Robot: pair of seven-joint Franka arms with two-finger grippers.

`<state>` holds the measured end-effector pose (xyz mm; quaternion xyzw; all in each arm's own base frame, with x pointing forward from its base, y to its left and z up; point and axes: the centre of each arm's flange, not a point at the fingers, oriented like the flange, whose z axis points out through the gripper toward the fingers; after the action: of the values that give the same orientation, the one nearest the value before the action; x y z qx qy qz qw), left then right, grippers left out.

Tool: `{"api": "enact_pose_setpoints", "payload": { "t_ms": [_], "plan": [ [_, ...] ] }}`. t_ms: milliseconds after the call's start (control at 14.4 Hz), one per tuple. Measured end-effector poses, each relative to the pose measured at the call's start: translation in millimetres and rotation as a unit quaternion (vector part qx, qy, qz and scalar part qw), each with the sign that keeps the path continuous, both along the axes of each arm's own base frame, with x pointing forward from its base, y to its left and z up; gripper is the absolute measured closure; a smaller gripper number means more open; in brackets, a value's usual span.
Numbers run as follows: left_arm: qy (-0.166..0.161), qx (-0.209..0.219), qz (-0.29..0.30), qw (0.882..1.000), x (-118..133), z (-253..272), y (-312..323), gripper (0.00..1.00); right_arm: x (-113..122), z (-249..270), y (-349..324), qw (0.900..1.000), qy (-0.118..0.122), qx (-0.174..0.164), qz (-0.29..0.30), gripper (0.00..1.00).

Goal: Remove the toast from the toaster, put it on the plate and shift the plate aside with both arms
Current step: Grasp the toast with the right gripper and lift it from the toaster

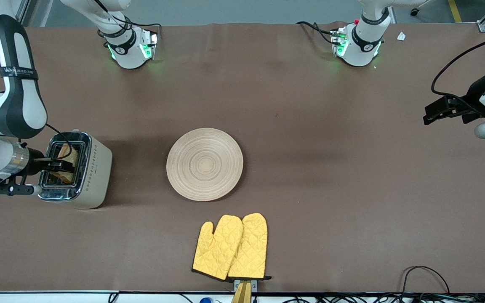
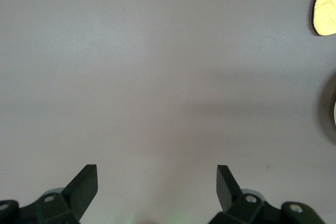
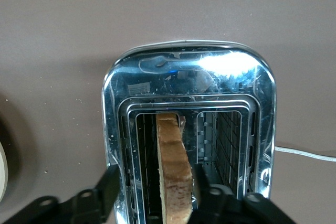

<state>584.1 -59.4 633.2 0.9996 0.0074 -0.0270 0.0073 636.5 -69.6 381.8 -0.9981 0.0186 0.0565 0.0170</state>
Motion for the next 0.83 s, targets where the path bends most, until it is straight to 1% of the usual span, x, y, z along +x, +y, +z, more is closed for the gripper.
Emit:
{"api": "enact_pose_setpoints", "payload": {
  "t_ms": [139, 208, 277, 346, 485, 623, 693, 831],
  "plan": [
    [0.0, 0.0, 0.0, 1.0, 0, 0, 0, 0.0, 1, 2, 0, 1.0, -0.002, 0.0, 0.001, 0.66],
    [0.0, 0.0, 0.0, 1.0, 0, 0, 0, 0.0, 2, 4, 0, 1.0, -0.004, 0.0, 0.003, 0.78],
    [0.0, 0.0, 0.0, 1.0, 0, 0, 0, 0.0, 3, 8, 0, 1.0, -0.008, -0.001, 0.008, 0.86],
    [0.0, 0.0, 0.0, 1.0, 0, 0, 0, 0.0, 6, 17, 0, 1.0, -0.012, -0.003, 0.013, 0.89],
    [0.0, 0.0, 0.0, 1.0, 0, 0, 0, 0.0, 9, 50, 3, 1.0, 0.001, -0.004, 0.02, 0.89],
    [0.0, 0.0, 0.0, 1.0, 0, 0, 0, 0.0, 9, 98, 17, 1.0, 0.014, -0.002, 0.027, 0.9],
    [0.0, 0.0, 0.0, 1.0, 0, 0, 0, 0.0, 7, 115, 31, 1.0, 0.017, -0.004, 0.018, 0.92],
    [0.0, 0.0, 0.0, 1.0, 0, 0, 0, 0.0, 6, 127, 82, 0.999, 0.019, -0.014, -0.022, 0.92]
  ]
}}
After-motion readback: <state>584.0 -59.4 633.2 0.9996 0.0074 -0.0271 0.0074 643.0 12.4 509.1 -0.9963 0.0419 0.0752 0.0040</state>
